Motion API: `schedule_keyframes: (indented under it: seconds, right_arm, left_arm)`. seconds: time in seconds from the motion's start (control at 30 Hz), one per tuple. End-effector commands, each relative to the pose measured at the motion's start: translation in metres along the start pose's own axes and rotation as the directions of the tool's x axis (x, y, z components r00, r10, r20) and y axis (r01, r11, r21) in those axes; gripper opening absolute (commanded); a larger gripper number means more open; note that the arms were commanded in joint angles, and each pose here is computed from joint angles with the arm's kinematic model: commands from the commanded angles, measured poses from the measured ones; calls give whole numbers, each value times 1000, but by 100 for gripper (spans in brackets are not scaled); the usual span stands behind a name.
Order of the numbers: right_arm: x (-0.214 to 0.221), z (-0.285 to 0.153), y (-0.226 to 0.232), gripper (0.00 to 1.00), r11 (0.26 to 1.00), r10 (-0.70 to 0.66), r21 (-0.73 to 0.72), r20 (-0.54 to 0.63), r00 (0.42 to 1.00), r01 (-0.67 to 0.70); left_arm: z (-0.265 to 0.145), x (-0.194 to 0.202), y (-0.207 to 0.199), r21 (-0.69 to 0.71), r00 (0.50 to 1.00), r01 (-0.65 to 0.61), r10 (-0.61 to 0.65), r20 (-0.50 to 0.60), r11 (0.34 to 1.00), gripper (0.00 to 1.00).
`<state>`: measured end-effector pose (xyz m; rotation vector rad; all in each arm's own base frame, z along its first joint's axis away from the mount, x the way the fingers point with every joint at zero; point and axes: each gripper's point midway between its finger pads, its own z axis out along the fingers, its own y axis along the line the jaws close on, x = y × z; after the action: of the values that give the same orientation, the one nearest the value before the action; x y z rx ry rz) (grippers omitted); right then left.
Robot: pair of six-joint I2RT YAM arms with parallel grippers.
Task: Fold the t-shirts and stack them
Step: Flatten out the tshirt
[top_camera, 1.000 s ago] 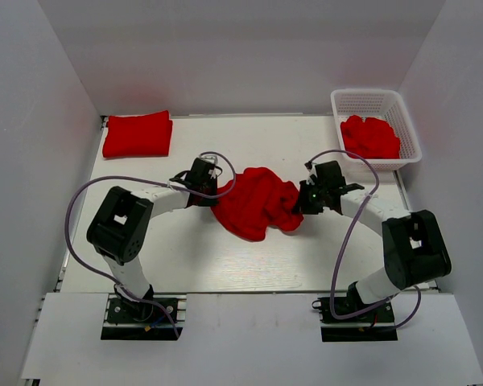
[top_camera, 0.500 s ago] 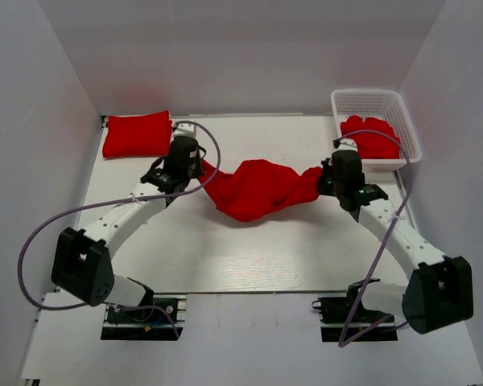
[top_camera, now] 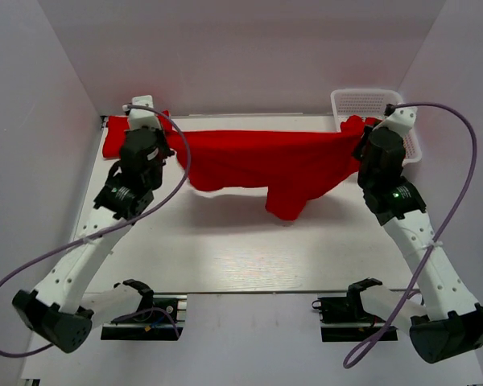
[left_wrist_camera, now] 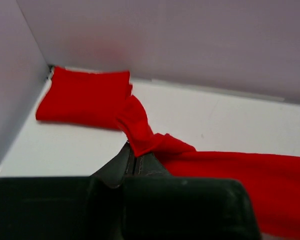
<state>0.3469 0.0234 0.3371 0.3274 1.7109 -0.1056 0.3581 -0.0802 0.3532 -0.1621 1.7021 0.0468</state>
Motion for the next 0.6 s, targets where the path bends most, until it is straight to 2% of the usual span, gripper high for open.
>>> schedule_keyframes:
  seconds: [0.0, 0.2, 0.33, 0.57]
  right_arm:
    - [-76, -23, -31, 0, 992, 23, 117, 206, 978, -48]
    - [-146, -77, -49, 0, 993, 68, 61, 391, 918, -100]
    - [-183, -114, -51, 0, 998, 69, -27, 479, 875, -64]
    - [-216, -161, -52, 0, 989, 107, -147, 567, 817, -27]
  left_arm:
    - [-32, -67, 29, -49, 986, 32, -23, 166, 998, 0]
    - [-86, -122, 51, 15, 946, 73, -74, 316, 997, 0]
    - [-120, -150, 63, 68, 911, 98, -117, 394, 993, 0]
    - [-155, -164, 59, 209, 889, 85, -168, 426, 974, 0]
